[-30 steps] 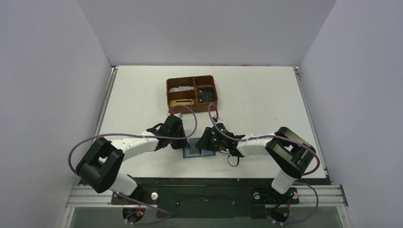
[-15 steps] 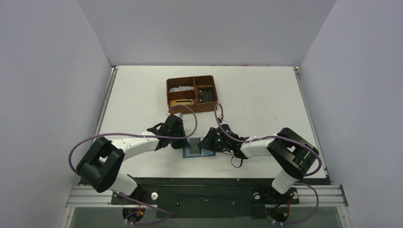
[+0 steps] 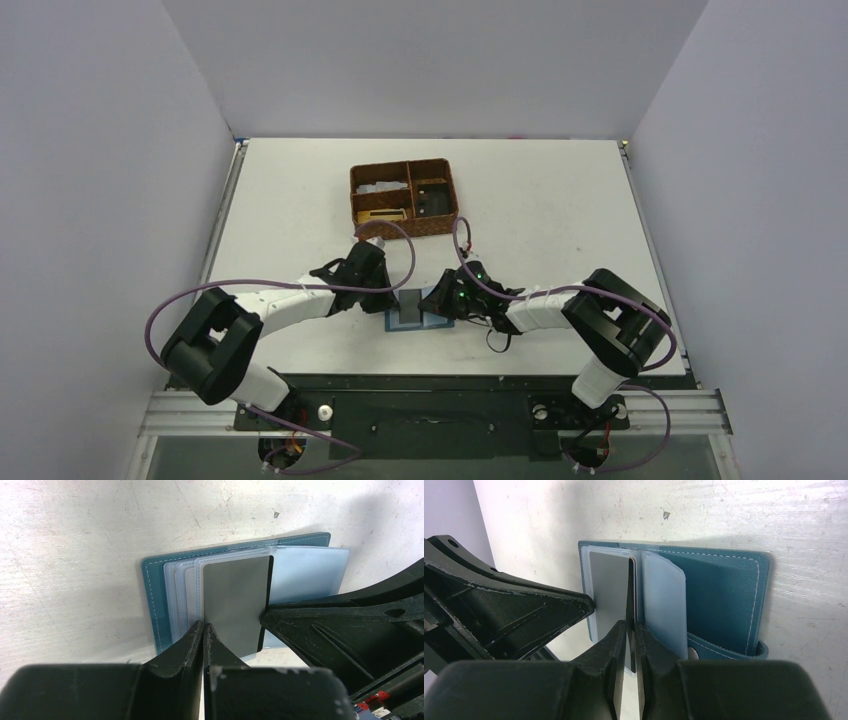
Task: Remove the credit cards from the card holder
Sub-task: Remove the credit card from the card holder.
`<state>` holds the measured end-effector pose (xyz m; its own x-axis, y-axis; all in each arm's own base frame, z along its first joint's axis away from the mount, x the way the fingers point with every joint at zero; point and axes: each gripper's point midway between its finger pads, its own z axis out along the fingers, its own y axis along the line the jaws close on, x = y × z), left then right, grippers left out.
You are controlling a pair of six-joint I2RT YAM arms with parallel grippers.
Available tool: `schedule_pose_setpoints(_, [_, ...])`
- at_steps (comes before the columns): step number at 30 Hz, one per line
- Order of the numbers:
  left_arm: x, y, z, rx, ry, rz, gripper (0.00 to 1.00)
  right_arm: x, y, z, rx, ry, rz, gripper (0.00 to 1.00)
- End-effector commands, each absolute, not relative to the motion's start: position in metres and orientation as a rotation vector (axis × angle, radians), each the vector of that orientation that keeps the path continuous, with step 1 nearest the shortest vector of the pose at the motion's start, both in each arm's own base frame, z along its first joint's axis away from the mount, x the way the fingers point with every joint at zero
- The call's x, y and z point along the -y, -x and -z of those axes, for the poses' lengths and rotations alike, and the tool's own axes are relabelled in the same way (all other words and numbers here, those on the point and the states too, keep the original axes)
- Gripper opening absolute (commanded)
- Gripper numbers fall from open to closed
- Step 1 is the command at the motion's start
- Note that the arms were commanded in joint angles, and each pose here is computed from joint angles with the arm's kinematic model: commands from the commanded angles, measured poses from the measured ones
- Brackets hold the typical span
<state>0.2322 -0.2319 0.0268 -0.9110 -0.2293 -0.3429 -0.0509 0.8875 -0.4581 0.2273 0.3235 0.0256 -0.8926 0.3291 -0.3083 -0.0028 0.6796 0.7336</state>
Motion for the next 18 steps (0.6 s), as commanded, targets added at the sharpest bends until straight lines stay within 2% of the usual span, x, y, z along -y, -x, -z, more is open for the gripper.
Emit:
schedule_pose_setpoints(1, [0.220, -0.227, -0.012, -2.708, 0.206, 0.524, 0.00, -0.333, -0.237, -0.044, -2.392, -0.260, -1.169, 0.10])
schedule_pose_setpoints(18, [0.220, -0.224, -0.010, -2.713, 0.210, 0.529, 0.00, -0.345, -0.233, -0.040, -2.401, -0.255, -1.213, 0.09])
